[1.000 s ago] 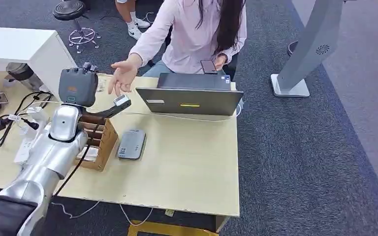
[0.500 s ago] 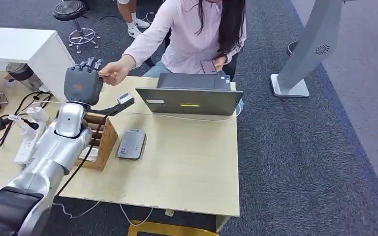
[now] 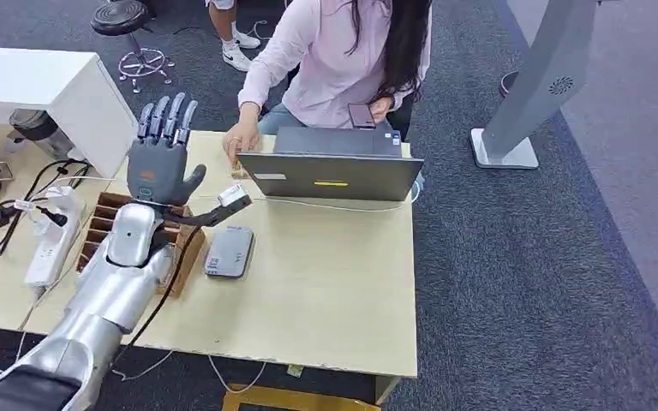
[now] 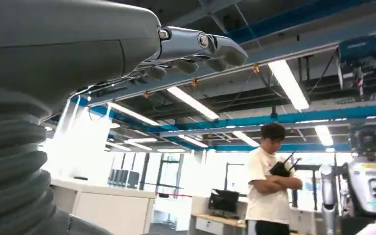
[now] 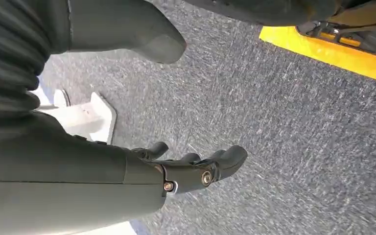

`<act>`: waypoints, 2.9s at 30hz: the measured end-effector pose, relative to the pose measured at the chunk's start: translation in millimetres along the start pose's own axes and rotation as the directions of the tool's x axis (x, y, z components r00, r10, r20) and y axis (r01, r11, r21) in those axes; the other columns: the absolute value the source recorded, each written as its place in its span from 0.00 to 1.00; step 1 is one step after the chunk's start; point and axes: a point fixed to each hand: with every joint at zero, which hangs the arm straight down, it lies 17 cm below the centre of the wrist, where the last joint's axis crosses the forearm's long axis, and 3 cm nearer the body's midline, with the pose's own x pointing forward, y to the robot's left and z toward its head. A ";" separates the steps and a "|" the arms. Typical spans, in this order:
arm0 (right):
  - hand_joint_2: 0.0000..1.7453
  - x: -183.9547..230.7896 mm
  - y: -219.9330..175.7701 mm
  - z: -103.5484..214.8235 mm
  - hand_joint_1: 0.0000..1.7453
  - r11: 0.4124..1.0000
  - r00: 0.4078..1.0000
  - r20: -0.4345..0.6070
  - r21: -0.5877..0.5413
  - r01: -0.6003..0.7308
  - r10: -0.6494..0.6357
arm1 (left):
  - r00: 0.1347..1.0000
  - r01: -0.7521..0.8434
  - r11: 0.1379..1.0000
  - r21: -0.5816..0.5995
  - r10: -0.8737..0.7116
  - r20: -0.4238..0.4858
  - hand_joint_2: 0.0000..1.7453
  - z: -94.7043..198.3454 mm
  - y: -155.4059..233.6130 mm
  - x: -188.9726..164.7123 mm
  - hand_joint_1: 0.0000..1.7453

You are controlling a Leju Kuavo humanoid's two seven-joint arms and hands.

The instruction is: Pass the card to the sensor for recognition and then transmit it.

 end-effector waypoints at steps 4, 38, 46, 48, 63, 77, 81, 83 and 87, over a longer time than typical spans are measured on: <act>1.00 -4.9 0.4 0.0 0.00 0.999 0.999 -0.017 -0.003 0.033 -0.033 | 0.998 -0.055 0.998 0.015 0.054 0.042 1.00 45.1 13.9 25.1 0.00; 1.00 -19.1 1.7 0.6 0.00 0.989 0.986 -0.067 -0.026 0.149 -0.150 | 0.991 -0.106 0.989 -0.106 0.114 0.067 1.00 222.7 68.6 36.0 0.00; 1.00 -18.2 1.1 0.4 0.00 0.987 0.986 -0.059 -0.027 0.157 -0.158 | 0.996 -0.086 0.973 -0.216 0.091 0.014 1.00 235.3 49.2 15.1 0.00; 1.00 -18.5 1.1 0.4 0.00 0.987 0.986 -0.060 -0.028 0.156 -0.158 | 0.998 -0.067 0.956 -0.286 0.068 -0.005 1.00 242.1 37.0 4.8 0.00; 1.00 -19.9 4.3 1.2 0.00 0.988 0.986 -0.067 -0.021 0.154 -0.155 | 0.995 -0.004 0.887 -0.463 -0.040 -0.086 1.00 260.1 6.7 -49.2 0.00; 1.00 -20.4 7.1 1.6 0.00 0.992 0.989 -0.067 -0.004 0.129 -0.129 | 0.981 -0.002 0.850 -0.527 -0.100 -0.166 1.00 259.2 -20.9 -90.5 0.00; 1.00 -20.3 7.2 1.6 0.00 0.992 0.990 -0.066 -0.003 0.125 -0.125 | 0.979 0.003 0.843 -0.539 -0.112 -0.170 1.00 257.1 -28.4 -95.1 0.00; 1.00 -20.3 7.2 1.6 0.00 0.992 0.990 -0.066 -0.003 0.125 -0.125 | 0.978 0.004 0.841 -0.540 -0.115 -0.173 1.00 256.2 -30.5 -96.7 0.00; 1.00 -20.3 7.2 1.6 0.00 0.992 0.990 -0.066 -0.003 0.124 -0.124 | 0.977 0.004 0.838 -0.546 -0.119 -0.175 1.00 257.2 -33.7 -98.6 0.00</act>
